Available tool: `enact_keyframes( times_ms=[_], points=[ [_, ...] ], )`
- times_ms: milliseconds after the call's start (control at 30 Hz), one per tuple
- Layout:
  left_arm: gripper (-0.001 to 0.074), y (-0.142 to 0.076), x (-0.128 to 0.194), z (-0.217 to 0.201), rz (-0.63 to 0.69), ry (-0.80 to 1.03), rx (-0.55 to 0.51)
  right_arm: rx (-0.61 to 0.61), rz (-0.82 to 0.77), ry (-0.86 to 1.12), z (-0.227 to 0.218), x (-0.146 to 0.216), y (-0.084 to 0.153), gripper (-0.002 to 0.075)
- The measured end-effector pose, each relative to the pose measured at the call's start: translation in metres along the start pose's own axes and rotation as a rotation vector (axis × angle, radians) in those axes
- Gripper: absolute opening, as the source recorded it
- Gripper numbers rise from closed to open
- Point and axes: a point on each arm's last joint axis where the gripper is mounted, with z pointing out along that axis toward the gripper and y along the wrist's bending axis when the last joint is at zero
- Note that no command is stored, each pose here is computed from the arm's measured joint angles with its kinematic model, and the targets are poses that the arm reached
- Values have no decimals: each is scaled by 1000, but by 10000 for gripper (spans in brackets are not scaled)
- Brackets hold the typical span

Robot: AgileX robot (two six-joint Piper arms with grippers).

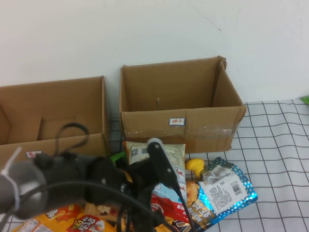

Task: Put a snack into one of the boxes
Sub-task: Pick up the potato chip

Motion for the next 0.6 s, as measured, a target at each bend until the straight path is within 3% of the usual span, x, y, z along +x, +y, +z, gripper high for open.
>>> enact_keyframes(
  times_ms=[100, 433, 500, 600],
  points=[
    [630, -1, -2, 9, 91, -4, -41, 0, -2, 0, 0, 0, 0, -1],
    [625, 2, 7, 43, 130, 29, -70, 0, -12, 0, 0, 0, 0, -1],
    [597, 4, 7, 50, 130, 19, -86, 0, -12, 0, 0, 0, 0, -1],
    [498, 6, 8, 58, 133, -1, -113, 0, -14, 0, 0, 0, 0, -1]
  ],
)
